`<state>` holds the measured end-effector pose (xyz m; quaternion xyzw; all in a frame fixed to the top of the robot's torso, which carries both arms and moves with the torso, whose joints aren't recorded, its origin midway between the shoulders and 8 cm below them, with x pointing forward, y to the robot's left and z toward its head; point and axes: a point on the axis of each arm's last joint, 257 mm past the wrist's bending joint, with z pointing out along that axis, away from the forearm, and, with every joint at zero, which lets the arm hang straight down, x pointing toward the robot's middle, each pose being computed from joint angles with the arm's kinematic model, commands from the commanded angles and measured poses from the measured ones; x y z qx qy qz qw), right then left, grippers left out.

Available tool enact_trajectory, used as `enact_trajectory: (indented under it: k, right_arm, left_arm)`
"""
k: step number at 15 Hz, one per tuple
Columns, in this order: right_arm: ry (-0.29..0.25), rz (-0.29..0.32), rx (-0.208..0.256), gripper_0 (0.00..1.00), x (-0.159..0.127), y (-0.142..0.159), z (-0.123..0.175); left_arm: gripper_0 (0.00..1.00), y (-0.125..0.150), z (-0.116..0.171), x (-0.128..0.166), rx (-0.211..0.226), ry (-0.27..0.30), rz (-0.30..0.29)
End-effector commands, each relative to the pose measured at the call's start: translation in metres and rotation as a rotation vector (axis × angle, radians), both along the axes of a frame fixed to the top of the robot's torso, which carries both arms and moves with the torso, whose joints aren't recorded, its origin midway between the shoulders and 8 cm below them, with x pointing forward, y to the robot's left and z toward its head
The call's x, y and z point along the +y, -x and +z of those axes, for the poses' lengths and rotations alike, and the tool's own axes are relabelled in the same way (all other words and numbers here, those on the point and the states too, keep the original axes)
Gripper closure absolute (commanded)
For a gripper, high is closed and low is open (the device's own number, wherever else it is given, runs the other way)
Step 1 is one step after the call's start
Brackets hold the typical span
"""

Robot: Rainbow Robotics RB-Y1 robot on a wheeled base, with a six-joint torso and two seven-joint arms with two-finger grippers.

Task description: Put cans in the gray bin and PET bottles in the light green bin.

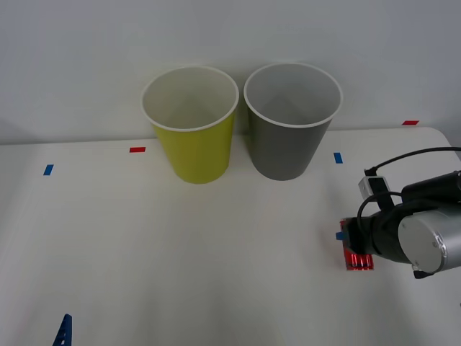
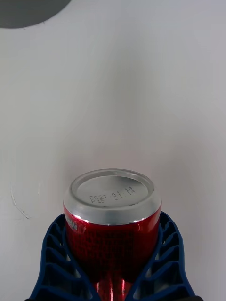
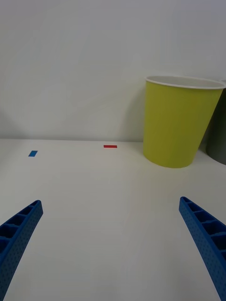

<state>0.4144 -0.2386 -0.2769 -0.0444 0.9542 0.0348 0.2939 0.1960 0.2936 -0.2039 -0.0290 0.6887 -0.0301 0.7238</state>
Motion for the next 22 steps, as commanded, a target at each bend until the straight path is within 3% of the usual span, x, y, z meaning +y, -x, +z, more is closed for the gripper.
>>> enact_trajectory:
  k: [1,9,10,11,14,22]
  right_arm:
    - [0.008,0.052,-0.086,1.0,0.0,-0.002,0.023]
    - [0.102,0.144,-0.248,1.0,-0.004,-0.008,0.075]
    - [0.098,0.132,-0.264,1.0,-0.007,-0.008,0.081]
    - [0.097,0.116,-0.313,1.0,-0.007,-0.011,0.097]
    - [0.033,0.062,-0.453,1.0,0.009,-0.016,0.151]
    - [-0.046,0.044,-0.717,1.0,0.037,-0.033,0.257]
  left_arm:
    - [0.0,0.0,0.0,0.0,0.0,0.0,0.0]
    - [0.0,0.0,0.0,0.0,0.0,0.0,0.0]
    - [0.0,0.0,0.0,0.0,0.0,0.0,0.0]
    - [0.0,0.0,0.0,0.0,0.0,0.0,0.0]
    - [0.0,0.0,0.0,0.0,0.0,0.0,0.0]
    - [0.0,0.0,0.0,0.0,0.0,0.0,0.0]
